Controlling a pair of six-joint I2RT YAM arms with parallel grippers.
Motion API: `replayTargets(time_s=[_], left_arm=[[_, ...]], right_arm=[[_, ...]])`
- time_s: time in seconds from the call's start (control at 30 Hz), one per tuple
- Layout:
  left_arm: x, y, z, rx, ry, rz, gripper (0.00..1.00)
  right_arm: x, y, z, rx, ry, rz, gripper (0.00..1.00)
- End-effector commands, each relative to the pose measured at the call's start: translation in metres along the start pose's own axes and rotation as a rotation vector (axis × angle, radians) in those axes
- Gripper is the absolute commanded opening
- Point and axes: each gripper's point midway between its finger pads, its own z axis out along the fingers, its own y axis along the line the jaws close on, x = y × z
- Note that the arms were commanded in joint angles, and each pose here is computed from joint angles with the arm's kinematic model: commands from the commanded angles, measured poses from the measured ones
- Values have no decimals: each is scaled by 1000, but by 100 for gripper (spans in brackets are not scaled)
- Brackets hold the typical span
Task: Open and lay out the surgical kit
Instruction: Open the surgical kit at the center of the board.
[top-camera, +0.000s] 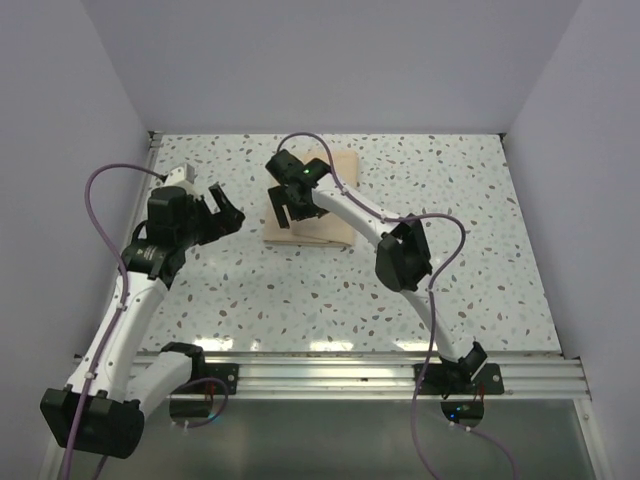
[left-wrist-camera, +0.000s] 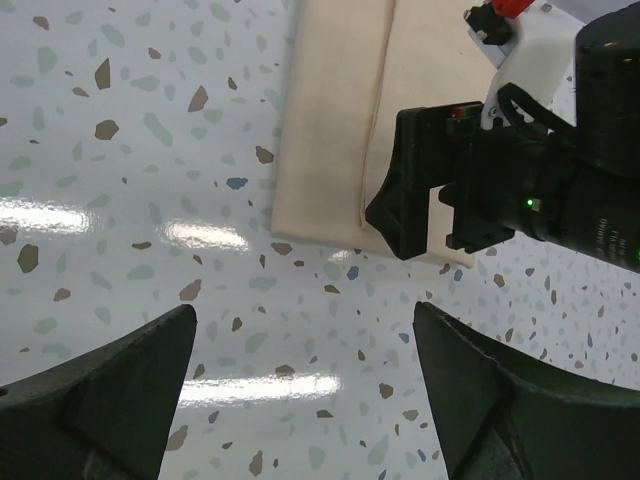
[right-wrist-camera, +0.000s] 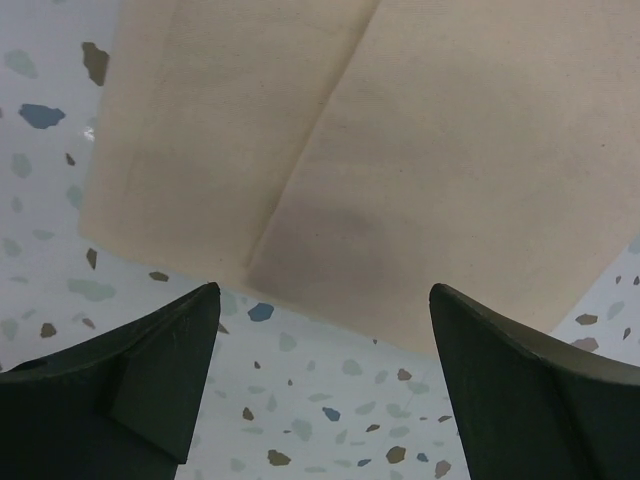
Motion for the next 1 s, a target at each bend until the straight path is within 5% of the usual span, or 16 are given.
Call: replayTargets(time_s=[0.0, 0.4, 0.5, 0.53, 0.63, 0.8, 0.97], left_arm=[[-8, 0, -18, -27, -37, -10, 93], [-2, 13, -18, -96, 11, 41, 93], [-3, 13, -14, -94, 14, 46, 93], [-5, 13, -12, -98, 12, 48, 93], [-8, 12, -8, -98, 12, 55, 93], [-18, 9, 3, -97, 10, 82, 92], [-42, 5, 16, -142, -24, 132, 91]], right_arm=[[-7, -5, 0, 21, -27, -6, 88], [32, 20, 46, 38, 67, -61, 59], [35, 15, 48, 62, 76, -73, 40], [36, 13, 47, 69, 77, -76, 25], [24, 7, 29, 88, 40, -75, 12], [-13, -9, -23, 100, -80, -48, 6], [-37, -72, -77, 195, -169, 75, 0]])
